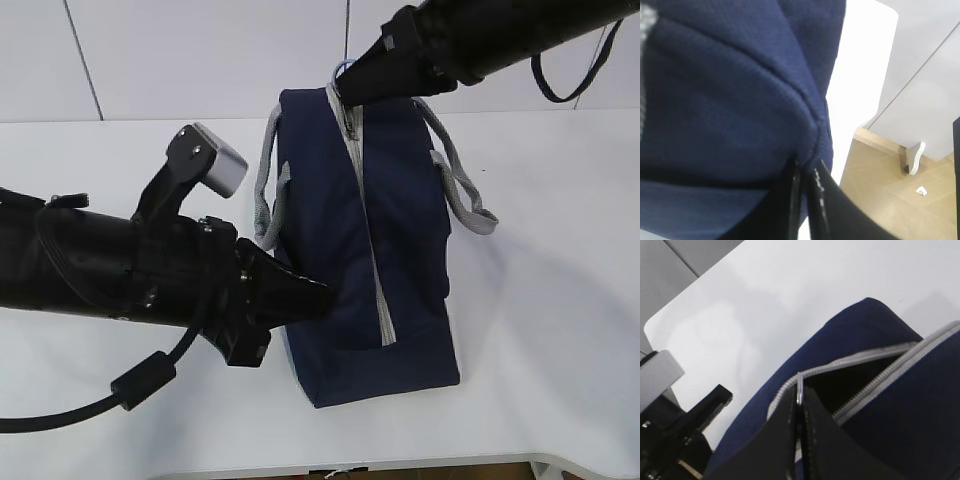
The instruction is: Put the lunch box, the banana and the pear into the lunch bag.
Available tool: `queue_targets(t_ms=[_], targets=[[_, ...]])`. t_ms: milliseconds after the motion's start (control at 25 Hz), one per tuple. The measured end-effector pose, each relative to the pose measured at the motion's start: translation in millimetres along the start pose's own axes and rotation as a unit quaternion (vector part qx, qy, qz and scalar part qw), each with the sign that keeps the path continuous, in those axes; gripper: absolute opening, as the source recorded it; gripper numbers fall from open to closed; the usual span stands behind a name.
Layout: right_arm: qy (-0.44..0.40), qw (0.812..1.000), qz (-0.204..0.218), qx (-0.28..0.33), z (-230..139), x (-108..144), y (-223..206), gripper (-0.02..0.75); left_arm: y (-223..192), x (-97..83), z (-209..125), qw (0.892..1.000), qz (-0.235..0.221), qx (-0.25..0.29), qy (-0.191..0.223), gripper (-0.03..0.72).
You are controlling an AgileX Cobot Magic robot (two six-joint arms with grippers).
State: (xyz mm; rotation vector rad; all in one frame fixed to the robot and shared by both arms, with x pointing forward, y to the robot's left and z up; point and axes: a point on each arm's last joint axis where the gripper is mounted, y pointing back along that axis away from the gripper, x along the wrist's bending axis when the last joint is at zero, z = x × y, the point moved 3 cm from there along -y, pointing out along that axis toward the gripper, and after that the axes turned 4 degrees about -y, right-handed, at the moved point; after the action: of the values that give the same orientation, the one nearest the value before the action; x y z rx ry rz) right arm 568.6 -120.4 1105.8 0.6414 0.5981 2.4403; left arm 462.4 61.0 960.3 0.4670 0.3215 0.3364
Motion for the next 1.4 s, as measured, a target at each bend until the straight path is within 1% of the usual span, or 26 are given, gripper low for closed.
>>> queue_targets(t_ms=[160,280,440,600,880,1400], targets=[[-0.019,1.0,-0.017,0.018,2.1,-6.7,0.5,0.018,0.0,0.2,0.9,1.0,0.001,-0.002,0.001,-0.015],[-0.028,0.998,-0.03,0.04,4.3,-7.0,5.4,0.018,0.0,0.2,0.9,1.0,0.001,-0.002,0.001,-0.015],[-0.07,0.995,-0.046,0.06,8.8,-5.6,13.4,0.018,-0.1,0.3,1.7,1.0,0.001,-0.003,0.002,-0.015],[-0.098,0.992,-0.055,0.058,14.9,-4.8,18.7,0.018,-0.1,0.3,1.7,1.0,0.001,-0.003,0.002,-0.015],[-0.114,0.99,-0.067,0.055,21.3,-6.0,23.9,0.018,-0.1,0.0,1.0,1.0,0.0,0.0,-0.003,-0.015],[-0.114,0.988,-0.087,0.057,37.8,-30.7,9.0,0.018,0.0,-0.1,0.7,1.0,-0.001,0.001,-0.005,-0.015]])
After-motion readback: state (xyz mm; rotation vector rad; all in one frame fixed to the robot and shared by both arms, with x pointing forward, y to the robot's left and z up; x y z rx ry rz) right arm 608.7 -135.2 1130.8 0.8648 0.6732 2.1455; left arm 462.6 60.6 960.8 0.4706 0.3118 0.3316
